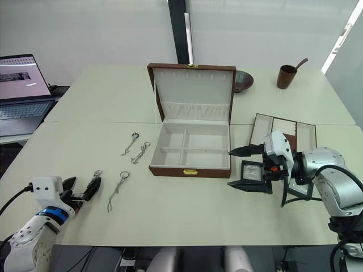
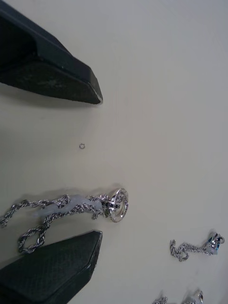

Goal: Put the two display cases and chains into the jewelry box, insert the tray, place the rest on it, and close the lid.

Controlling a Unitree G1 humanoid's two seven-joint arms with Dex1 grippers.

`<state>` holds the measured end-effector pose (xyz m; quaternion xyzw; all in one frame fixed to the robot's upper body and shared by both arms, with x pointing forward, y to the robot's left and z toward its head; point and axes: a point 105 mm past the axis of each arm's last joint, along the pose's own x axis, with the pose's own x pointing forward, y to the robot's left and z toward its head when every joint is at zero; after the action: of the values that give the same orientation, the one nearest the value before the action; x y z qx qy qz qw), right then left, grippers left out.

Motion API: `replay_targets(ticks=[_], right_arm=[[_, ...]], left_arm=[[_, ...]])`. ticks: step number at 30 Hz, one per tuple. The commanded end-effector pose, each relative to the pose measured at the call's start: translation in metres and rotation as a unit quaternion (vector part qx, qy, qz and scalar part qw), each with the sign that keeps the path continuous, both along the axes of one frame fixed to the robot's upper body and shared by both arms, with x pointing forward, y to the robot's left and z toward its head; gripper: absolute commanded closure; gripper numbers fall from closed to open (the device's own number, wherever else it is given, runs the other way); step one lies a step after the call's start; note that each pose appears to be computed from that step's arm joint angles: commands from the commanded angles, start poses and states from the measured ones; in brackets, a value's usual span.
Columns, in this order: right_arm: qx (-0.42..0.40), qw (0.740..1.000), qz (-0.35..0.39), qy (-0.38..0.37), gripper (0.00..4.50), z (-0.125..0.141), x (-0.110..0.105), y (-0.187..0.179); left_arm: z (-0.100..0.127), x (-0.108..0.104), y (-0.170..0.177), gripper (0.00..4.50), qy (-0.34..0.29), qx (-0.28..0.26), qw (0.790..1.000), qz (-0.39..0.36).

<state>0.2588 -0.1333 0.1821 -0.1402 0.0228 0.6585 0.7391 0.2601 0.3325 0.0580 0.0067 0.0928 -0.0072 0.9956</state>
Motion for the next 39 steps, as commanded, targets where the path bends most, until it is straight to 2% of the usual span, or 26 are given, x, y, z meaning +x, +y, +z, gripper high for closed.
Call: replay_targets(ticks=[1, 10, 11, 16, 24, 30, 35, 39], right_arm=[[0.004, 1.000, 0.002, -0.022, 0.00, 0.007, -0.001, 0.000], [0.007, 1.000, 0.002, -0.024, 0.00, 0.010, -0.001, 0.003], [0.008, 1.000, 0.002, -0.024, 0.00, 0.010, -0.001, 0.003], [0.008, 1.000, 0.003, -0.027, 0.00, 0.012, 0.000, 0.004], [0.015, 0.999, -0.005, -0.035, 0.00, 0.020, 0.004, 0.003], [0.019, 0.999, -0.020, -0.045, 0.00, 0.026, 0.010, 0.000], [0.028, 0.997, -0.040, -0.054, 0.00, 0.033, 0.017, -0.006], [0.039, 0.996, -0.056, -0.056, 0.00, 0.038, 0.022, -0.010]], left_arm=[[-0.014, -0.004, -0.007, 1.53, 0.036, -0.002, 0.999, -0.011], [-0.010, -0.003, -0.012, 4.33, 0.034, -0.003, 0.999, -0.018], [-0.007, -0.002, -0.013, 4.46, 0.029, -0.006, 0.999, -0.023], [0.013, 0.000, -0.014, 4.46, -0.004, -0.008, 0.999, -0.033], [0.070, 0.013, -0.036, 4.46, -0.094, -0.041, 0.994, -0.047], [0.107, 0.027, -0.085, 4.46, -0.136, -0.052, 0.985, -0.092], [0.124, 0.033, -0.116, 4.46, -0.150, -0.075, 0.978, -0.127], [0.129, 0.041, -0.142, 4.46, -0.154, -0.088, 0.972, -0.155]])
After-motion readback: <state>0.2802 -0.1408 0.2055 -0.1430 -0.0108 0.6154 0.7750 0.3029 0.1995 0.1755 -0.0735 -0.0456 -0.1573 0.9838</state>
